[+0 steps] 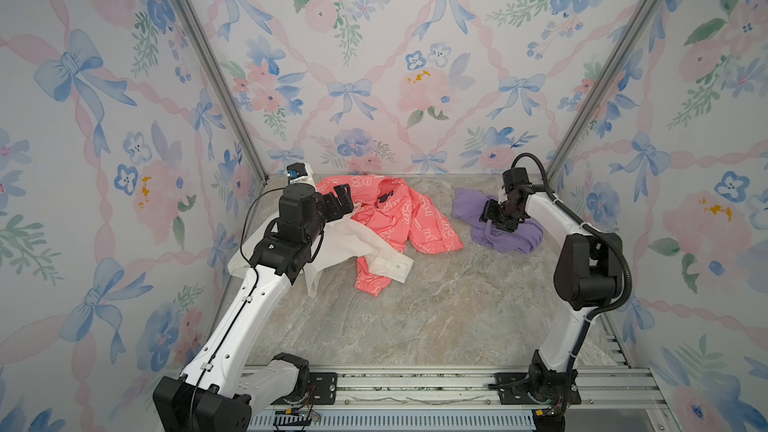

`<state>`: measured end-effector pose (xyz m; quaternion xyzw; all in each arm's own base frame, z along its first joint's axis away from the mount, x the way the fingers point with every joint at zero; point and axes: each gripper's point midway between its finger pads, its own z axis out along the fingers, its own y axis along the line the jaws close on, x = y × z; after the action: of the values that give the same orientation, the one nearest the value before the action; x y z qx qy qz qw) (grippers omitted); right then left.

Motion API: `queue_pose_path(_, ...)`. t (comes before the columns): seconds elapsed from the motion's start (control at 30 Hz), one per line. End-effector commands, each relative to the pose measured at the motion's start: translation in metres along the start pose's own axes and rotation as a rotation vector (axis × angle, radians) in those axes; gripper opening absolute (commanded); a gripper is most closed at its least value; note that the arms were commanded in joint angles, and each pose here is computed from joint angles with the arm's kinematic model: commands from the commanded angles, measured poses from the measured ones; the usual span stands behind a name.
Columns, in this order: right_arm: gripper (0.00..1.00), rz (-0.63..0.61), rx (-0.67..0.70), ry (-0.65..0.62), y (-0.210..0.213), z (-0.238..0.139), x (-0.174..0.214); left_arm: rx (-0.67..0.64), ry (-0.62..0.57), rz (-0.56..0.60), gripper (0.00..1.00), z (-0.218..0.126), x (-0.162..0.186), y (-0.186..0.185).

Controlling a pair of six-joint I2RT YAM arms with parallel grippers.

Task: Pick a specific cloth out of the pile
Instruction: 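Open the right gripper and raise it off the purple shirt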

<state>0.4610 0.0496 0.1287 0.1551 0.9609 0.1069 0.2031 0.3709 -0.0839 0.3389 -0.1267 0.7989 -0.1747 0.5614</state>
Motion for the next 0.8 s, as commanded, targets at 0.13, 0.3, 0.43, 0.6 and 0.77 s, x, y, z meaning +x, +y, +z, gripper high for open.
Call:
queue_pose_path(0.13,0.75,0.007,-0.010,-0.227,0.002,-0.084,-0.023,-0.048,-0.031,0.007,0.98,-0.004,-0.002,0.013)
queue_pose_path(0.3,0.80,-0.004,-0.064,-0.391,0.009,-0.130,-0.035,-0.056,-0.021,0.004,0.98,-0.001,0.002,0.017)
queue_pose_path(0.43,0.84,-0.028,-0.107,-0.515,0.015,-0.160,-0.041,-0.056,-0.011,0.004,0.98,0.001,0.004,0.018)
queue_pose_path(0.6,0.92,-0.089,-0.130,-0.667,0.016,-0.195,-0.043,-0.093,-0.030,0.036,0.98,-0.002,0.003,0.027)
queue_pose_path(0.77,0.98,-0.116,-0.092,-0.829,0.000,-0.220,-0.032,-0.169,-0.144,0.094,0.98,-0.009,-0.003,0.050)
